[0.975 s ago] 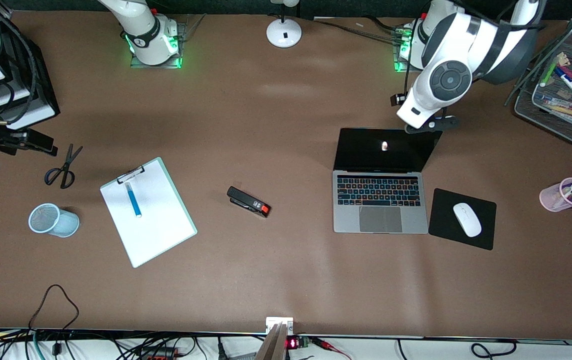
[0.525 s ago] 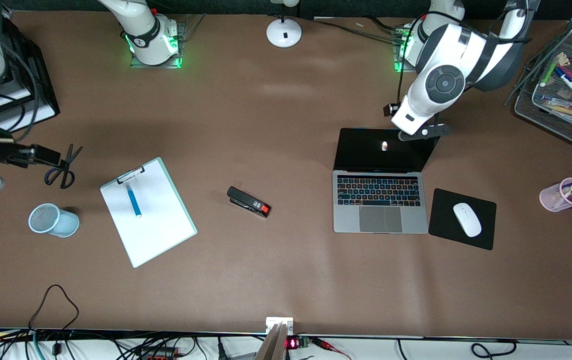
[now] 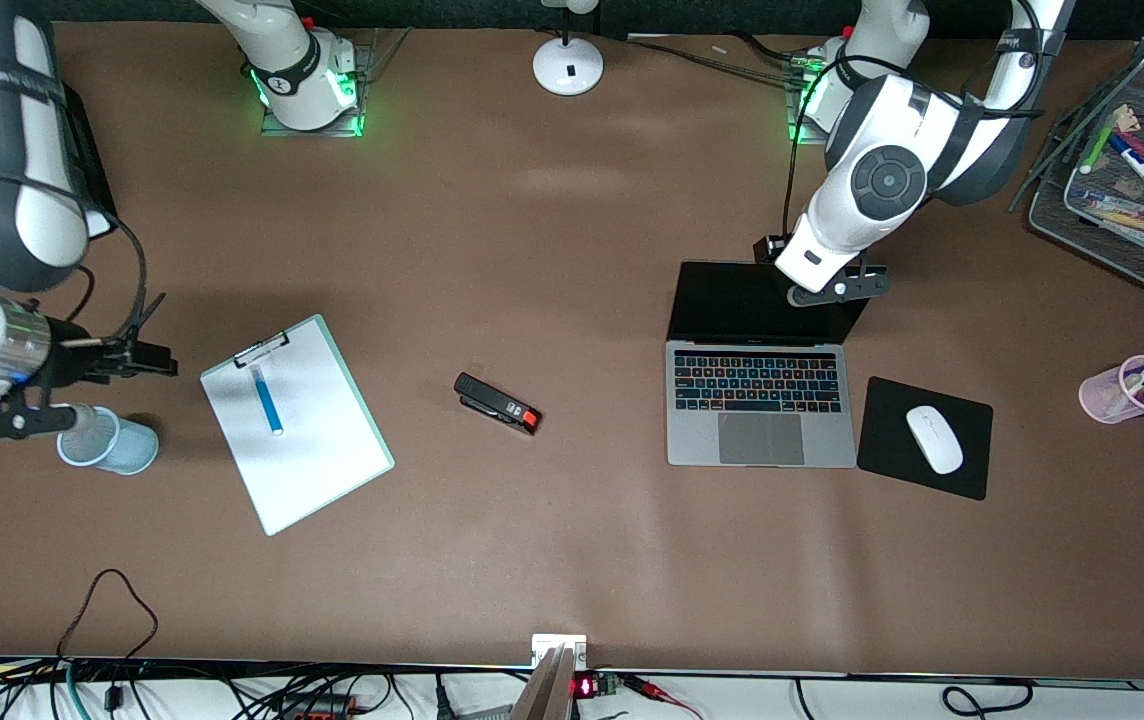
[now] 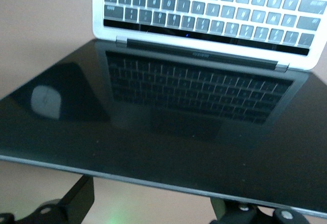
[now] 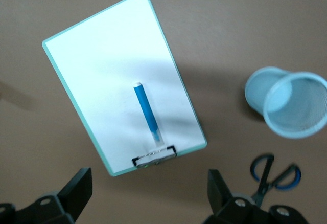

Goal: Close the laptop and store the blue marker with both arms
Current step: 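Lower the left gripper to the lid while the right gripper reaches the marker, then push the laptop lid down with the left gripper while the right grasps marker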

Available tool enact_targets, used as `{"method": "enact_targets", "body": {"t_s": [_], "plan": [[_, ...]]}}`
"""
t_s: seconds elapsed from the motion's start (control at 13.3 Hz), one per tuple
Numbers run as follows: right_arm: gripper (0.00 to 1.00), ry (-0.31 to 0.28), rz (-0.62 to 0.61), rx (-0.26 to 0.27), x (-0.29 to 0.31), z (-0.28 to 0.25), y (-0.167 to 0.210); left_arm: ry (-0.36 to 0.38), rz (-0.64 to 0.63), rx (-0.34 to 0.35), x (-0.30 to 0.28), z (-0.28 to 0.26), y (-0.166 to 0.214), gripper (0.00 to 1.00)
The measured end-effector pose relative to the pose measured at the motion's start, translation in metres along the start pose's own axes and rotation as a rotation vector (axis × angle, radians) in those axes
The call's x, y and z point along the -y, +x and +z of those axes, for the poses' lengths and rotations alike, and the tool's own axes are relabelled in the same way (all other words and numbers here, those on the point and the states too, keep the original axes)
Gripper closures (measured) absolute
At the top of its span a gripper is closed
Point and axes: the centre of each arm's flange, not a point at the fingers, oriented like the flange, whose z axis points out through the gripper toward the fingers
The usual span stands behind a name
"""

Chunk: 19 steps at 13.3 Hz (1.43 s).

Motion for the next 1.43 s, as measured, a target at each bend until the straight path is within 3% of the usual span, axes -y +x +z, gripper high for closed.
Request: {"method": "enact_targets", "body": {"t_s": [0.22,0.53,1.43], "plan": [[0.00,-0.010,-0.139,-0.012,0.001,0.040,0.019,-0.023,-0.009,-0.028,0.001,-0.004,0.009,0.00],[0.00,-0.035,-0.209,0.003,0.028,0.081,0.037,-0.045,-0.015,-0.043,-0.002,-0.011,0.022,0.00],[0.02,-0.064,-0.248,-0.020,0.040,0.175,0.062,-0.117,-0.045,-0.110,0.000,-0.021,0.057,0.00]]}}
